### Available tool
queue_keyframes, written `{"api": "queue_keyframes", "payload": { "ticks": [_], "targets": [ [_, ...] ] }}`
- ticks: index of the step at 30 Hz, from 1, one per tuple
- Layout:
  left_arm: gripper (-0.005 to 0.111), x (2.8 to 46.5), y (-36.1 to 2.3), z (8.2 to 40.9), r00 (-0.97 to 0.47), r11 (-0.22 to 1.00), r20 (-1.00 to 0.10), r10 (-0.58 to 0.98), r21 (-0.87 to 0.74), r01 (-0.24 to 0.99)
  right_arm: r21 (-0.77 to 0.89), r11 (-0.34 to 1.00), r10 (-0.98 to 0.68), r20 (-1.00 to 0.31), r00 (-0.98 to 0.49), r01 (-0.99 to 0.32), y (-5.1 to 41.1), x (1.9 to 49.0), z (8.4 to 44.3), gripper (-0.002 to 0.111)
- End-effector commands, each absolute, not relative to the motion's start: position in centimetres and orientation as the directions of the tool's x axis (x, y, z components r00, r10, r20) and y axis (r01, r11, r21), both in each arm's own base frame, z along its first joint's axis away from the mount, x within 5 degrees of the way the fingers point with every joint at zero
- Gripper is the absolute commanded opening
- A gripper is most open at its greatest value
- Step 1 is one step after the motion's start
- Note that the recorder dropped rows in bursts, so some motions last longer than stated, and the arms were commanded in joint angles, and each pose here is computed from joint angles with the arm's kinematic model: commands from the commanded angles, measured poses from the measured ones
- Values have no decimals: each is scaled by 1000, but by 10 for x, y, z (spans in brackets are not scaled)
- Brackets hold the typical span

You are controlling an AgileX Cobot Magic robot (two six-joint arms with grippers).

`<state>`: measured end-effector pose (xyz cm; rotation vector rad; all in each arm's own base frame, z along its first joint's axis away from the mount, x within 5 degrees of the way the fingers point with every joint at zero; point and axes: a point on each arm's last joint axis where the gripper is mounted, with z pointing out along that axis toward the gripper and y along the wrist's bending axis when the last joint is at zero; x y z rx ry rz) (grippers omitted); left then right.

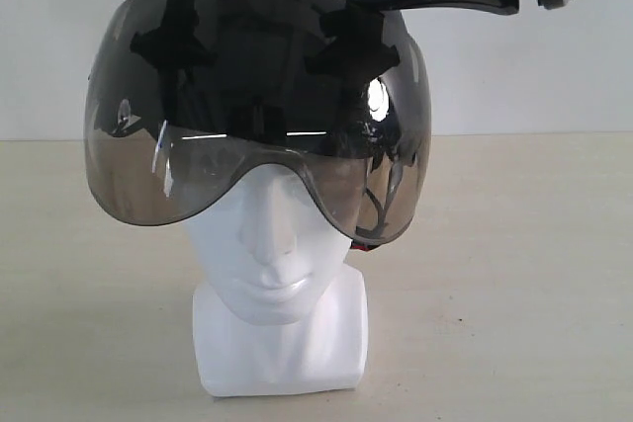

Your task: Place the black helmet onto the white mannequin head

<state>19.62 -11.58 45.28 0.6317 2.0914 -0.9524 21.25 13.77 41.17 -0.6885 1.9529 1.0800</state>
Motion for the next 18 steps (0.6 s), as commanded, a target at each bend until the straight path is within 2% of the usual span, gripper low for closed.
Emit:
{"api": "queue_keyframes", "payload": {
  "ticks": [1,11,18],
  "targets": [
    [4,207,-115,447,-616,649,-773,152,-392,652,425,481,-127,-832,-541,-767,138,209,410,0],
    [4,216,-116,441,-628,656,-762,158,-394,644,417,471,-138,-836,-532,-778,139,208,410,0],
    [4,209,-117,436,-663,631,-715,221,-413,657,417,471,-138,-836,-532,-778,139,208,410,0]
  ]
}}
